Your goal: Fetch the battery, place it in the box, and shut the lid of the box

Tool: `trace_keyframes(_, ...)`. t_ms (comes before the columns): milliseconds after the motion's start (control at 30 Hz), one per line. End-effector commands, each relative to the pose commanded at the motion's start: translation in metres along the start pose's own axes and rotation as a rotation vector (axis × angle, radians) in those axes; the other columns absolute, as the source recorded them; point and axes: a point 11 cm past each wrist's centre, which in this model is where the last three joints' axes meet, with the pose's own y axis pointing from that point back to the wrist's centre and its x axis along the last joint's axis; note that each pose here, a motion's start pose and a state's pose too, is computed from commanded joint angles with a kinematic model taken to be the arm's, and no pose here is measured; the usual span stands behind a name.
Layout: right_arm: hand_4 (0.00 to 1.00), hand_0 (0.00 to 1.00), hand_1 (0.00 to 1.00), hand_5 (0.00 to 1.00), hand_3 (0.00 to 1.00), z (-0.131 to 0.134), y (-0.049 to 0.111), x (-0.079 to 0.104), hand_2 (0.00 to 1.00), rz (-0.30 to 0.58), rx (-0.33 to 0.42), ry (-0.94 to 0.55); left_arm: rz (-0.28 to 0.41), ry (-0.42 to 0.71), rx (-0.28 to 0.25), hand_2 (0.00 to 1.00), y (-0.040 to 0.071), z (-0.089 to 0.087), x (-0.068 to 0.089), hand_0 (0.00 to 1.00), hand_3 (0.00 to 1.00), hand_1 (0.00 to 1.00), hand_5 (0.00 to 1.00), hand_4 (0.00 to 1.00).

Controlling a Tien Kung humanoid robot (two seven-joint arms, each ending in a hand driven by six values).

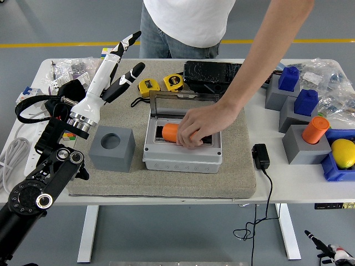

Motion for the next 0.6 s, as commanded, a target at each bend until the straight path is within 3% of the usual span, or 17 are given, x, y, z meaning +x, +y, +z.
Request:
trace_keyframes(433,0.998,0.826,0.765,0.998,0.821,-0.002,0.0,0.003,0.745,0.005,0.002,0.0,-0.037,-0.07,0.033,0.984,0.004,-0.01,-0.009,0.998,0.954,0.998,0.998,0.998)
trace_keyframes(500,0.998,0.826,0.764,0.998,0.821,-0.001,0.0,0.003,0.745,0.005,0.002,0.001,-0.052,-0.102,0.042,0.925,0.004,-0.012,-0.01,0.998,0.921,0.998,0.998,0.998)
trace_keyframes(600,0.998,0.826,0.764,0.998,0.821,-0.001,0.0,0.004,0.745,0.006,0.001,0.004,-0.079,-0.168,0.062,0.925,0.005,-0.016,-0.011,0.998,0.921,0.998,0.998,0.998)
